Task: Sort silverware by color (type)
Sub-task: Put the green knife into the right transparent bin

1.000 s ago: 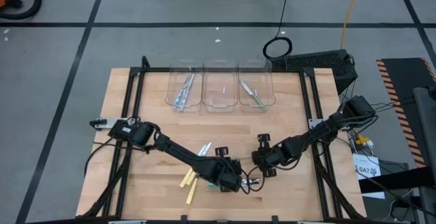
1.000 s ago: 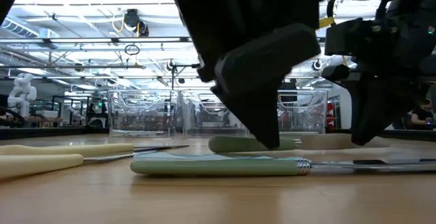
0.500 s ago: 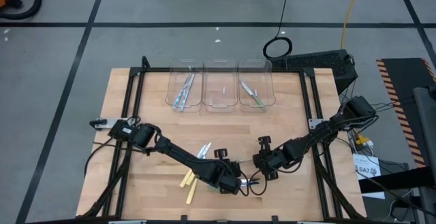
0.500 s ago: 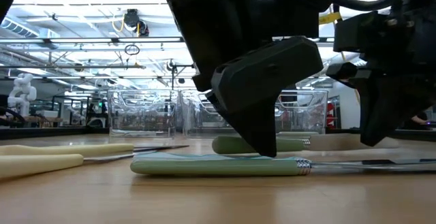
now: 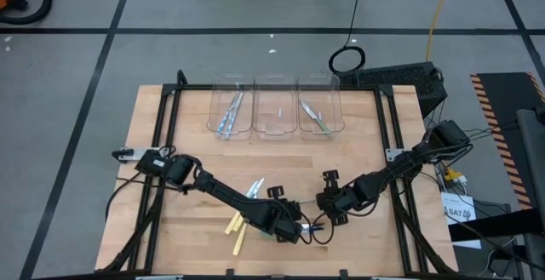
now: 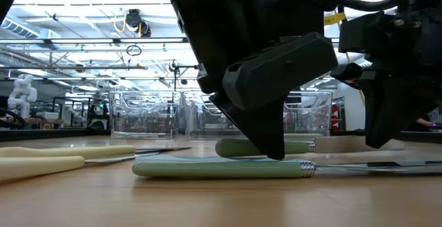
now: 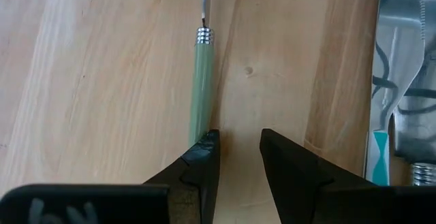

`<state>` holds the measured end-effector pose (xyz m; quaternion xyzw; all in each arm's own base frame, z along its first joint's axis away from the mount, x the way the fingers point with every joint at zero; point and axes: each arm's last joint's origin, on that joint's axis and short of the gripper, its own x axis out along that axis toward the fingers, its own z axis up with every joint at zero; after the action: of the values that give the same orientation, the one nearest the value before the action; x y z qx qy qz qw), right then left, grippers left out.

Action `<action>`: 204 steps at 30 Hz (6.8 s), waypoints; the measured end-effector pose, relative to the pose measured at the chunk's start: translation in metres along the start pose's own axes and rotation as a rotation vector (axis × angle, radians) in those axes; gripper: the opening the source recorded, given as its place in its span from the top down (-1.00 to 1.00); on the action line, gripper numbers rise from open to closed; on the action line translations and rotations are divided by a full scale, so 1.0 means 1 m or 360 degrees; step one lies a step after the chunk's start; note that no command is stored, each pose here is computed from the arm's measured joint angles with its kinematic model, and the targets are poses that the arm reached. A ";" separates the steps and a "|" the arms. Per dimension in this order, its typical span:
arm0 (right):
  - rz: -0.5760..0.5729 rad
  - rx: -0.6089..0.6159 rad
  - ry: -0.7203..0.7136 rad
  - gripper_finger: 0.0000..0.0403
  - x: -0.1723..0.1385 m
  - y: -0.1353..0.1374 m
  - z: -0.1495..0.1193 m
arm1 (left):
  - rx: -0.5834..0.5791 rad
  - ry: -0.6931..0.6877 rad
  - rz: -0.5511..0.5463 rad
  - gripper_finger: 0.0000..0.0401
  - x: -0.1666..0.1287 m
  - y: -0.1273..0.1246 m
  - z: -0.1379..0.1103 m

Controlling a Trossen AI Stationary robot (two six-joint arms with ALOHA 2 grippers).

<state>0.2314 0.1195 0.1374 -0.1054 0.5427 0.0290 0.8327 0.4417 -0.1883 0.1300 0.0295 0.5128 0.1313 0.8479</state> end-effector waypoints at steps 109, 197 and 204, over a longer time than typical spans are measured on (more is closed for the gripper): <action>-0.0321 0.0026 -0.0713 0.35 -0.099 0.003 -0.033 | 0.0087 -0.0525 0.0683 0.84 -0.181 -0.065 -0.047; -0.0006 -0.0475 -0.1617 0.35 -0.124 -0.030 0.018 | -0.0290 -0.2147 -0.0244 0.84 -0.088 0.114 -0.077; -0.0090 -0.0194 -0.1724 0.35 -0.111 -0.043 0.036 | -0.0232 -0.2193 -0.0278 0.84 -0.067 0.089 -0.049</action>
<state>0.2254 0.0926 0.2588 -0.1380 0.0305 0.0881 0.9860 0.3518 -0.1233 0.1812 0.0077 -0.1516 0.0483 0.9872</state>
